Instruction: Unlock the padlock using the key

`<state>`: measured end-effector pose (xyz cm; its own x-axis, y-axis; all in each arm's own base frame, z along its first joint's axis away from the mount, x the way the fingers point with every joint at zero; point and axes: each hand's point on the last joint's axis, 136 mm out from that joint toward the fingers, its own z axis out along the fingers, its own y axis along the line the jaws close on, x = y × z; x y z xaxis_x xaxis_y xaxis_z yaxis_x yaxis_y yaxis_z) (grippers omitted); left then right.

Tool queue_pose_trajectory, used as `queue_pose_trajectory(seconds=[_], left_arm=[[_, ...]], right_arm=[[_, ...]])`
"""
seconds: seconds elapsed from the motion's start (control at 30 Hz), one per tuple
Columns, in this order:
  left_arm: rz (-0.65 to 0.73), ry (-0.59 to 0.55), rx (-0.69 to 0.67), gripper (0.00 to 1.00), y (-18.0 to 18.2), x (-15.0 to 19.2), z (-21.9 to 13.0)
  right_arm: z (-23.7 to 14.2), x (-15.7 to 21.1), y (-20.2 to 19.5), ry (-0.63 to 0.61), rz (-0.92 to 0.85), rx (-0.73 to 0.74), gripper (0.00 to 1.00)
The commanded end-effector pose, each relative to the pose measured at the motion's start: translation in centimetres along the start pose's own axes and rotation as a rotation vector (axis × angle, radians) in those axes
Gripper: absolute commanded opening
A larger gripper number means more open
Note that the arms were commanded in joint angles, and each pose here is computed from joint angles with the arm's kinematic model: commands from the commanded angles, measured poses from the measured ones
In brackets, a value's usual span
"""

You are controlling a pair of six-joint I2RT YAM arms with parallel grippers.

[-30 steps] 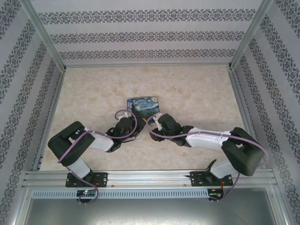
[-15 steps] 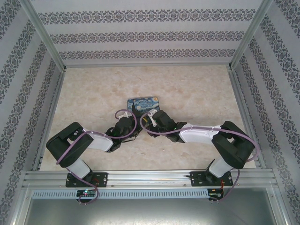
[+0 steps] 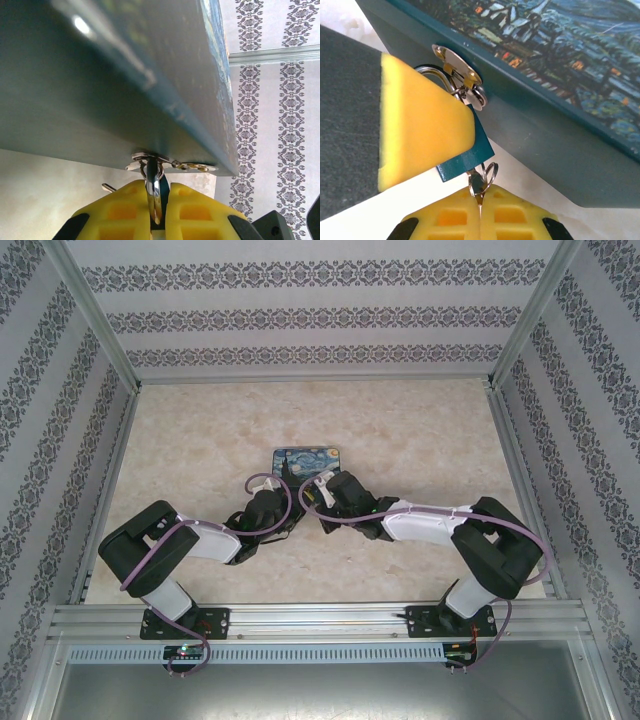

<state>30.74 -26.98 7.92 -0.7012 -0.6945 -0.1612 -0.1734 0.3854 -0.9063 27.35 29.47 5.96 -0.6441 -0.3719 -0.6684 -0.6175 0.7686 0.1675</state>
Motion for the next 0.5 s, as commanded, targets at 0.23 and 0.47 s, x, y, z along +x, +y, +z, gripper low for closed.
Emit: queue_pose_trajectory(seconds=[0.23, 0.47], left_arm=[[0.025, 0.016, 0.058, 0.00, -2.0, 0.4, -0.1], [0.099, 0.029, 0.013, 0.00, -1.1, 0.6, -0.6]], right_arm=[[-1.9, -2.2, 1.4, -0.047, 0.098, -0.163, 0.30], [-4.9, -0.9, -0.4, -0.091, 0.274, -0.176, 0.41]])
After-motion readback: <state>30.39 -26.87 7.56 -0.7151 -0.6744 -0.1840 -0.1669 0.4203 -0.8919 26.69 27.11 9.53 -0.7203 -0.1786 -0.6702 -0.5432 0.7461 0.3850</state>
